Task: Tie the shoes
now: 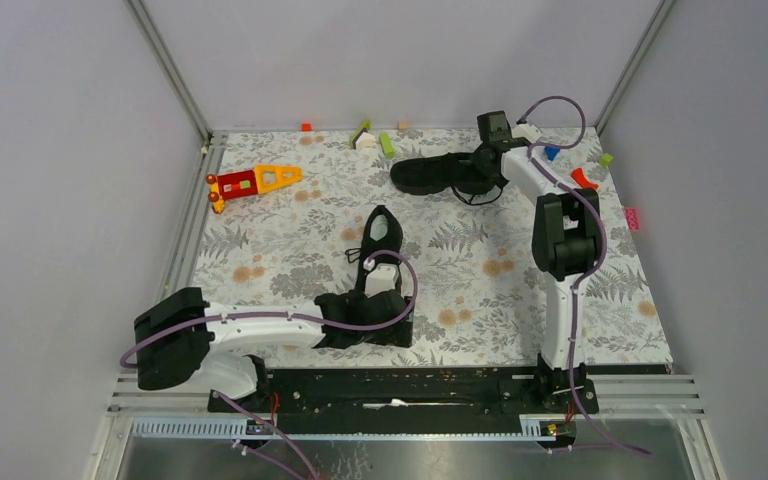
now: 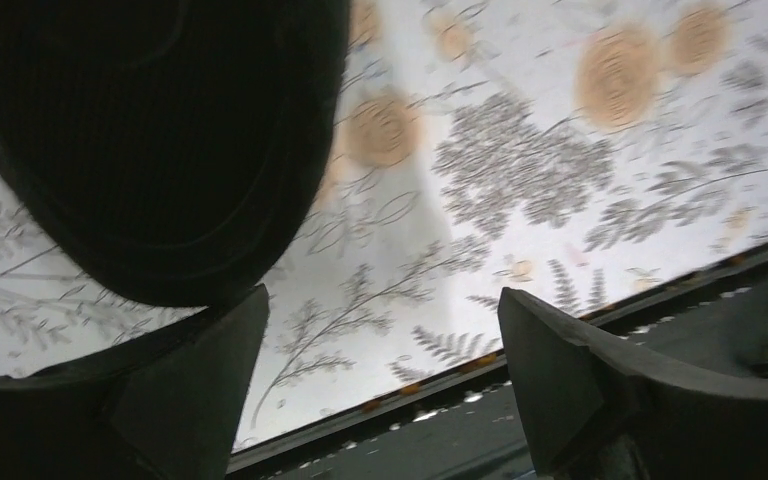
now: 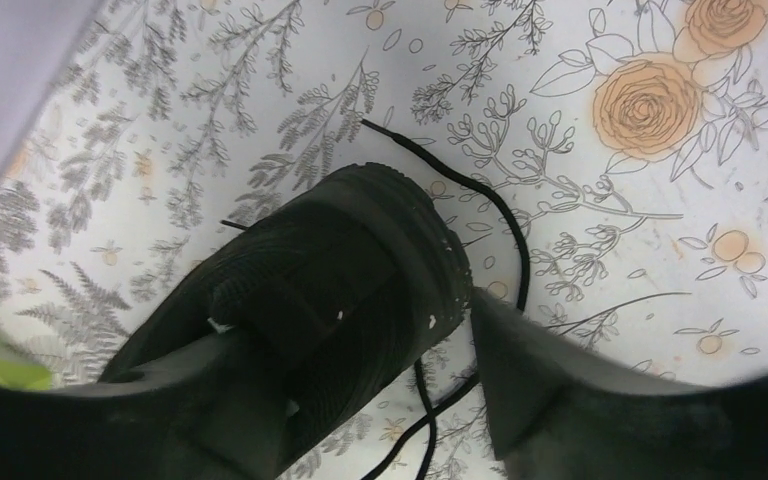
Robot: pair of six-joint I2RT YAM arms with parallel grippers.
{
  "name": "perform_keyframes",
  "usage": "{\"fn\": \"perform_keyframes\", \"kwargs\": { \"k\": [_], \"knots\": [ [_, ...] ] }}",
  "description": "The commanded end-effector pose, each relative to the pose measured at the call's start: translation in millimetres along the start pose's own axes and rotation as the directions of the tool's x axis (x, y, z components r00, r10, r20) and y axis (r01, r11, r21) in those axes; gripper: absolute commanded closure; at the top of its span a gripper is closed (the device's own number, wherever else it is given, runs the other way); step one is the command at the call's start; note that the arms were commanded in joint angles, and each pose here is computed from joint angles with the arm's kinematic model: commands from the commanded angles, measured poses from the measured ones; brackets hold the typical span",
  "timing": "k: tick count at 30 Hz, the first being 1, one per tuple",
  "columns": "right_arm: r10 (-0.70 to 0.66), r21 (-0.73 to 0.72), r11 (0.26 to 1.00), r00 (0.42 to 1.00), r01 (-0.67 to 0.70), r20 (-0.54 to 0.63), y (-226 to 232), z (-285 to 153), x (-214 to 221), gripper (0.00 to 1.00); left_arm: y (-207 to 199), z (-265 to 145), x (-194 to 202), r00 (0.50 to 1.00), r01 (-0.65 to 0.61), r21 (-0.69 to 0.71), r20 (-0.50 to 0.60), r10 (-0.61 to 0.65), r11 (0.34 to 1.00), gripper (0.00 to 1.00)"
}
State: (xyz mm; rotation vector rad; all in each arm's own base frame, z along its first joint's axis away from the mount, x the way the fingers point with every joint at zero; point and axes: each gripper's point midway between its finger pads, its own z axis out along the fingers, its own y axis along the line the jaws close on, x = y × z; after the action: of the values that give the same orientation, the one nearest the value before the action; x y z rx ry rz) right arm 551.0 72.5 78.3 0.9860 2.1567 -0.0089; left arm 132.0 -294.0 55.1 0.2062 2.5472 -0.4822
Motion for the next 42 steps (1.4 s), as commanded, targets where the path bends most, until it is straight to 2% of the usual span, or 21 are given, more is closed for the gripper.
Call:
{"fn": "perform_keyframes", "kwargs": {
  "k": [1,5,10,15,18,20,23,26,31,35,39,42],
  "knots": [
    [-0.036,0.048,0.998,0.999,0.034,0.038,0.4,-8.4,-13.8,0.45,15.3,6.5,8.1,1.000,0.027,-0.060,0.001,-0.027,0.998,0.03],
    [-0.085,0.005,0.996,0.992,0.085,0.089,-9.7,-36.1,-26.7,0.75,15.8,21.9,7.8,1.000,0.031,-0.090,0.009,-0.030,0.995,0.01],
    [-0.161,-0.054,0.984,0.972,0.172,0.169,-27.4,-75.3,-43.8,1.00,35.3,46.0,-25.1,0.999,0.049,-0.134,0.026,-0.046,0.990,0.01],
    [-0.235,-0.023,0.970,0.955,0.243,0.183,-56.2,-104.4,-52.1,1.00,60.3,64.5,-79.6,0.992,0.088,-0.187,0.109,-0.068,0.978,0.01],
    [-0.254,-0.033,0.963,0.943,0.267,0.214,-67.7,-125.1,-65.3,1.00,90.2,83.0,-113.3,0.980,0.174,-0.204,0.129,-0.149,0.963,0.01],
    [-0.290,-0.093,0.943,0.927,0.319,0.238,-63.0,-143.7,-71.3,1.00,111.6,94.2,-132.5,0.973,0.213,-0.227,0.134,-0.187,0.950,0.01],
    [-0.338,-0.285,0.871,0.909,0.400,0.243,-41.7,-177.5,-64.7,1.00,136.9,105.2,-163.9,0.967,0.237,-0.251,0.157,-0.203,0.939,0.01],
    [-0.321,-0.412,0.817,0.912,0.404,0.257,-30.2,-206.5,-60.9,1.00,152.9,116.1,-195.7,0.963,0.246,-0.249,0.170,-0.208,0.937,0.01],
    [-0.244,-0.536,0.756,0.921,0.376,0.303,-21.5,-246.0,-65.8,1.00,156.1,125.9,-253.4,0.962,0.215,-0.231,0.217,-0.165,0.949,0.01],
    [-0.209,-0.541,0.759,0.922,0.362,0.325,-25.7,-257.1,-72.1,1.00,146.5,130.7,-298.7,0.953,0.213,-0.172,0.252,-0.165,0.962,0.01],
    [-0.211,-0.553,0.746,0.918,0.373,0.334,-25.9,-266.8,-74.1,1.00,129.2,115.3,-307.6,0.958,0.199,-0.097,0.226,-0.174,0.975,0.02],
    [-0.179,-0.635,0.679,0.922,0.368,0.343,-14.6,-287.9,-73.6,1.00,112.7,72.0,-298.2,0.941,0.200,-0.014,0.281,-0.188,0.980,0.02]
  ]
}}
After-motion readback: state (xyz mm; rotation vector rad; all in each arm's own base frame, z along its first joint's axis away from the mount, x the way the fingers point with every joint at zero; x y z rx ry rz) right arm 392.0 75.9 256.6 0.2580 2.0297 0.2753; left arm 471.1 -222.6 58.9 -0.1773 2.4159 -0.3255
